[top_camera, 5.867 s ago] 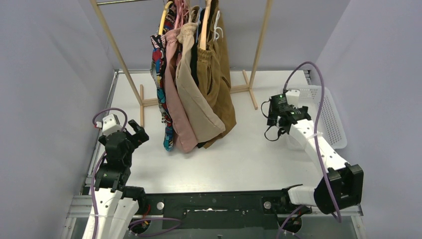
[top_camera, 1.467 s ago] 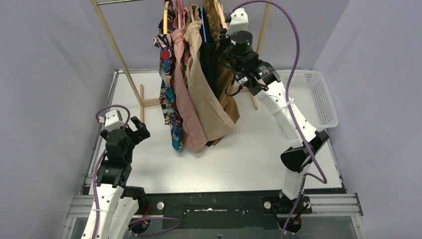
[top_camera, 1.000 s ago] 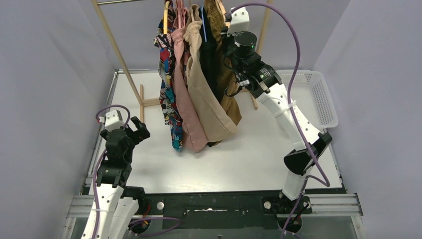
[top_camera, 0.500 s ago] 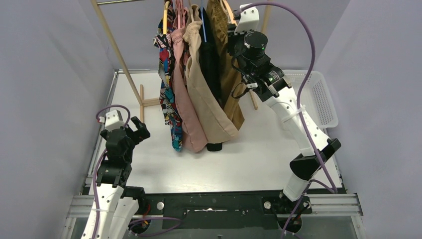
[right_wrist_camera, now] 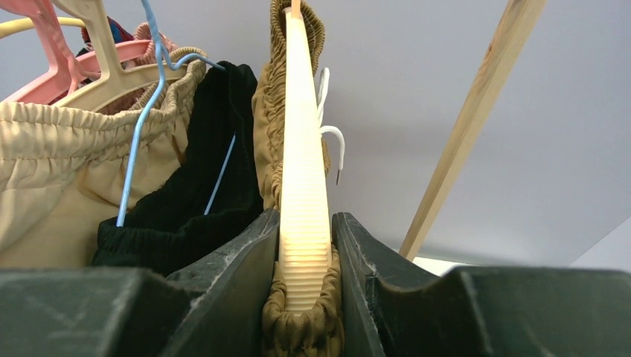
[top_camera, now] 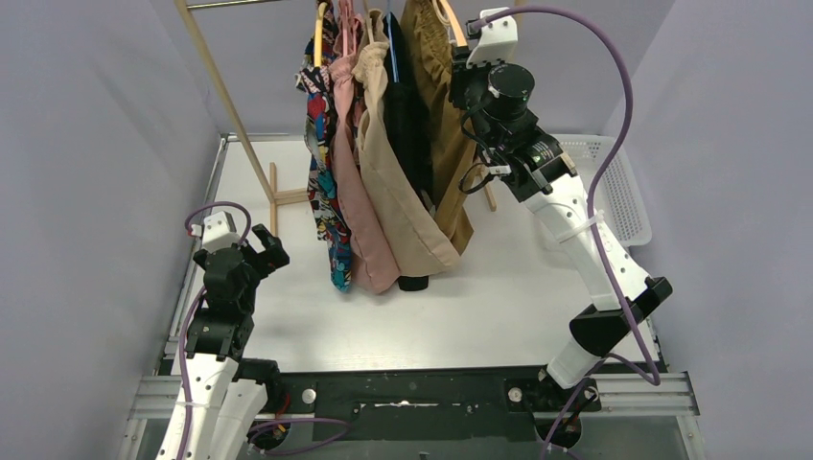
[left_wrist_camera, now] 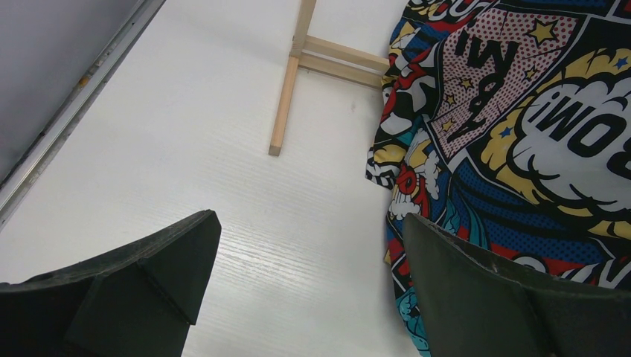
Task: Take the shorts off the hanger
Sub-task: Pick up the hanger from the clothes rod.
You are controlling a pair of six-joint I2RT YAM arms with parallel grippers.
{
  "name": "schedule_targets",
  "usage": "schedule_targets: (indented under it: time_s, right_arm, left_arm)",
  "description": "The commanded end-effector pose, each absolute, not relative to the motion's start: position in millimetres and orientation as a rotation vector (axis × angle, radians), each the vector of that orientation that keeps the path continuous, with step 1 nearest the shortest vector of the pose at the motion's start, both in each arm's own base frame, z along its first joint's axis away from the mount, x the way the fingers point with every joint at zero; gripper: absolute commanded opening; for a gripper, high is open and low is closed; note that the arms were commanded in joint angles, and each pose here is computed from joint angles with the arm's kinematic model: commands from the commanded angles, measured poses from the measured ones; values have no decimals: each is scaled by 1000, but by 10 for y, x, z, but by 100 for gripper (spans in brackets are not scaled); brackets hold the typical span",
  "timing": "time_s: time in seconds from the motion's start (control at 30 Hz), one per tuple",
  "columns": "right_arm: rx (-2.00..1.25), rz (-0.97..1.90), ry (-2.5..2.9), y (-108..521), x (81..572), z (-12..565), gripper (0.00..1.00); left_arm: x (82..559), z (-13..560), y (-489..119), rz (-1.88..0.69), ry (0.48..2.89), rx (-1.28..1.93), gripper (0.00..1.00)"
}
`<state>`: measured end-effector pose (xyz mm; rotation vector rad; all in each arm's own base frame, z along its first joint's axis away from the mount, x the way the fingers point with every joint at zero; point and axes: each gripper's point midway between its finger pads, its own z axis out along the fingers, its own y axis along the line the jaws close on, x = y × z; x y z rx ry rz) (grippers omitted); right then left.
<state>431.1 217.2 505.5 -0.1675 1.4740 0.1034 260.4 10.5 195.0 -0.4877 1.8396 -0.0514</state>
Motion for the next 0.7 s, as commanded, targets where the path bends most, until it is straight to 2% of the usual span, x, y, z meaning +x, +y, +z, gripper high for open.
schedule_targets:
  time_s: [0.0,0.13,0.67]
  right_arm:
    - [-63,182,1290,1931,4009,5744,0]
    - [-64,196,1290,1930,3978,5659,0]
    - [-41,207,1201,1870,3961,6063,0]
  left_arm:
    - [2666,2145,104,-70,1769,-471,96]
    - [2670,2131,104,-68,1774,-471,96]
    - [2673,2115,114,-61,1780,-477,96]
